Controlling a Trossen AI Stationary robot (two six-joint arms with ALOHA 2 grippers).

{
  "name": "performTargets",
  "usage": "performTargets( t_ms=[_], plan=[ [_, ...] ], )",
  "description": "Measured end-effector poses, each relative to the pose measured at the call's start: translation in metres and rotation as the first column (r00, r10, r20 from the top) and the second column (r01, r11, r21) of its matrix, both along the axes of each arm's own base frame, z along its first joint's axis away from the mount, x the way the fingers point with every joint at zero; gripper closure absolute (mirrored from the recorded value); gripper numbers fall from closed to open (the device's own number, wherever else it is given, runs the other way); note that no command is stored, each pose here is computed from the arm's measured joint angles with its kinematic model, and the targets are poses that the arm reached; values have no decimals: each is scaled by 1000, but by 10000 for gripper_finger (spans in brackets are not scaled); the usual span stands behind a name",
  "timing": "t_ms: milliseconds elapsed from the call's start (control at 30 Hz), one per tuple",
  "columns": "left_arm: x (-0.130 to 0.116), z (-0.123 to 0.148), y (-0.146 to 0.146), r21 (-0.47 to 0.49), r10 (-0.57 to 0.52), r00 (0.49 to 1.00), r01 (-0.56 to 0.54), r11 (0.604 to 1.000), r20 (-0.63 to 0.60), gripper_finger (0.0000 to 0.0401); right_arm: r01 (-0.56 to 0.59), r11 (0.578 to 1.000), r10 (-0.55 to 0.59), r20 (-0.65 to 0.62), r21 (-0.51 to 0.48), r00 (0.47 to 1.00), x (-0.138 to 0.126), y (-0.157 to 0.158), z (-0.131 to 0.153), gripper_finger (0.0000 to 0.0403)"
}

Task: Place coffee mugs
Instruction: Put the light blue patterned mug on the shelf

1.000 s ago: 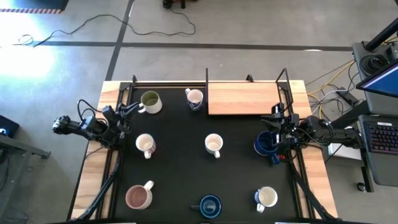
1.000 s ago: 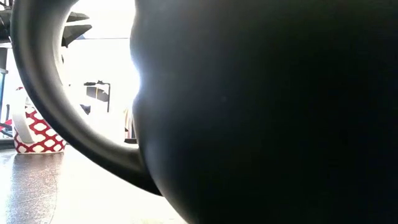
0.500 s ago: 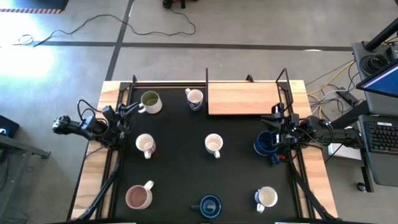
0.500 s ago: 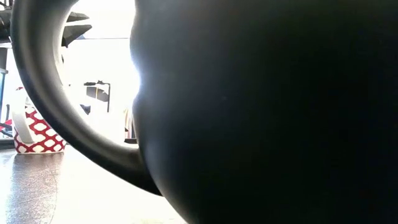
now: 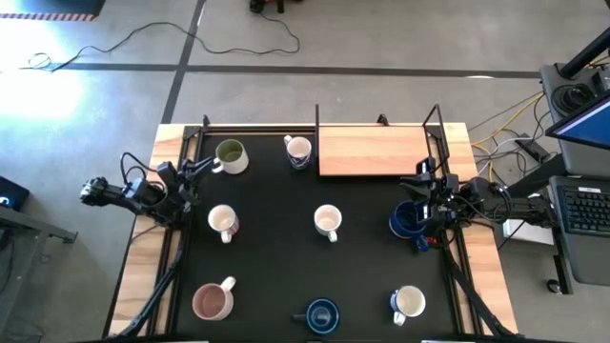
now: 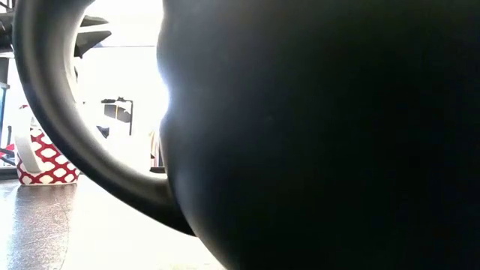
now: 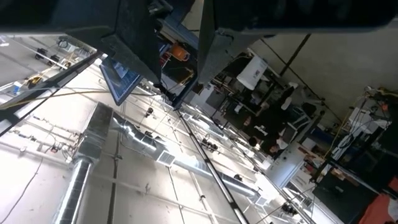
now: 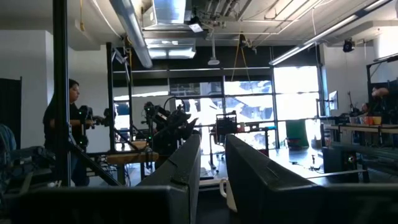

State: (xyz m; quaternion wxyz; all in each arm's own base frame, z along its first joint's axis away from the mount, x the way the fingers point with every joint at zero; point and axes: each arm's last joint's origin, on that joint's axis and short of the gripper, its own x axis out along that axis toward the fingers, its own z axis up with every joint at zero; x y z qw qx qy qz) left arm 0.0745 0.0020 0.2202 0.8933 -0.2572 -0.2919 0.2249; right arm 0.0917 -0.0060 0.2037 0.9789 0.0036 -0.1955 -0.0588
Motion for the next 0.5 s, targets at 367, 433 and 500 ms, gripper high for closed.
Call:
performTargets(
  t_ms=[367, 433, 500],
  plan=[
    [13, 7, -6, 54, -104, 987, 111, 992, -124, 313, 0, 1000, 0, 0, 0, 1000, 0, 0, 0, 337],
    [17, 14, -7, 74, -92, 974, 109, 991, -206, 313, 0, 1000, 0, 0, 0, 1000, 0, 0, 0, 337],
    [21, 23, -7, 96, -64, 955, 95, 991, -289, 313, 0, 1000, 0, 0, 0, 1000, 0, 0, 0, 337]
  ],
)
